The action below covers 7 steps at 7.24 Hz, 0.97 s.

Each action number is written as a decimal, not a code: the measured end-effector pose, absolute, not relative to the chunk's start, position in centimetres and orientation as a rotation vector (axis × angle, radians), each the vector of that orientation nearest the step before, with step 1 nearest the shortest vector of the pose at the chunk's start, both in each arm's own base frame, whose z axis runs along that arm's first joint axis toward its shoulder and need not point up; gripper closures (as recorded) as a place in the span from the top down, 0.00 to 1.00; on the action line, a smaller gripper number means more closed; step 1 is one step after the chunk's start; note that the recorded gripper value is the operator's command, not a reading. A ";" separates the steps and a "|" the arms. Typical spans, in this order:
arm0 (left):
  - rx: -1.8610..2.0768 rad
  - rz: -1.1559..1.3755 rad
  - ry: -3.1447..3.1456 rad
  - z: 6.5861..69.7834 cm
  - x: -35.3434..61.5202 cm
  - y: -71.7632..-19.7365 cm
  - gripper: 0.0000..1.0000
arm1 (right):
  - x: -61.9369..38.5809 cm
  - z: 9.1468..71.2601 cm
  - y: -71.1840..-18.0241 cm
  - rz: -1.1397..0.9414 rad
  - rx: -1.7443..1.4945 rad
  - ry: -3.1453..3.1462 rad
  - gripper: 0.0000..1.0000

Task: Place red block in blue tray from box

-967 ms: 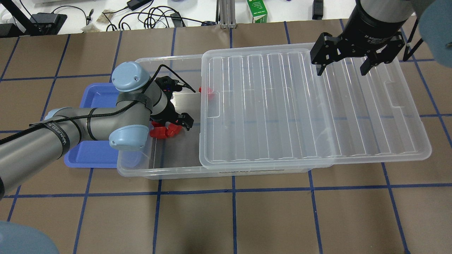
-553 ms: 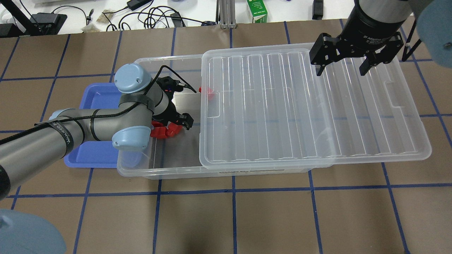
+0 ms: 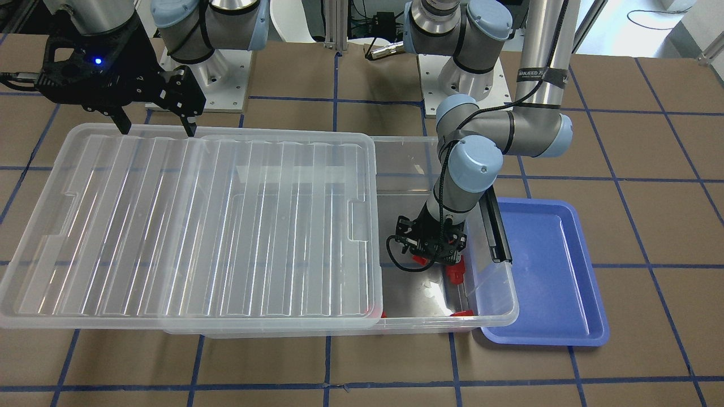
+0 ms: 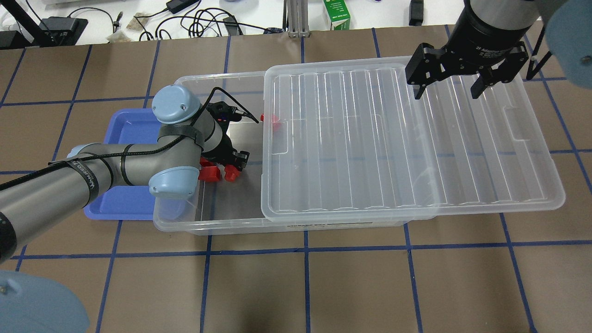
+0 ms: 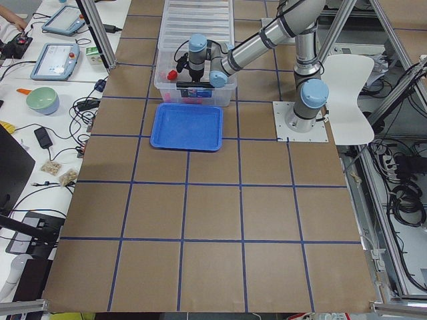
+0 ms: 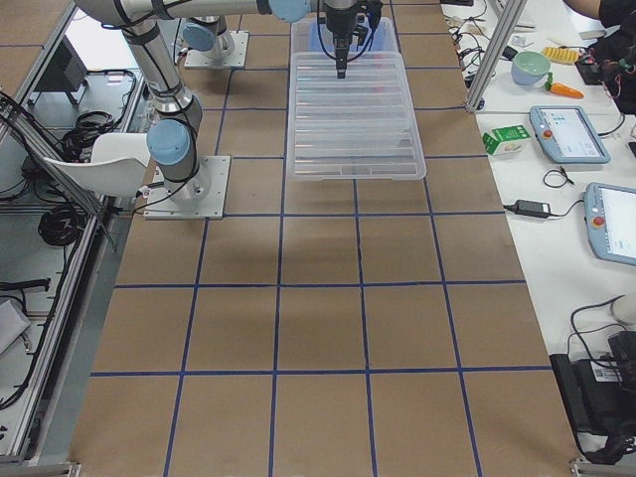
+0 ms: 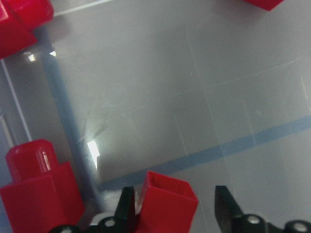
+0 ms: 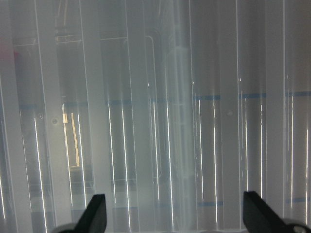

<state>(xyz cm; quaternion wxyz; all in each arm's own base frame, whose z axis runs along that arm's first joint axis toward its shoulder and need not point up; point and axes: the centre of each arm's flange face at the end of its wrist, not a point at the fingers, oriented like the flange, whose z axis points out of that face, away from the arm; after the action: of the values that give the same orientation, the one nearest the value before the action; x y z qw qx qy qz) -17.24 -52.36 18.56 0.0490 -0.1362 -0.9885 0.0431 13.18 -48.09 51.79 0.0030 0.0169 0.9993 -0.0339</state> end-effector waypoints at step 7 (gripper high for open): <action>-0.326 0.199 -3.054 31.4 -16.4 -55.7 0.14 | 13.2 51.9 -48.1 -0.112 0.057 3.132 1.00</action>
<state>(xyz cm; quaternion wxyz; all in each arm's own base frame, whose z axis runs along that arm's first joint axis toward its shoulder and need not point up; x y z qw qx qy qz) -16.42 -55.70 31.38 0.0319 -0.1057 -0.9918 0.0647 13.19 -48.12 51.94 0.0035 0.0182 0.9992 -0.0357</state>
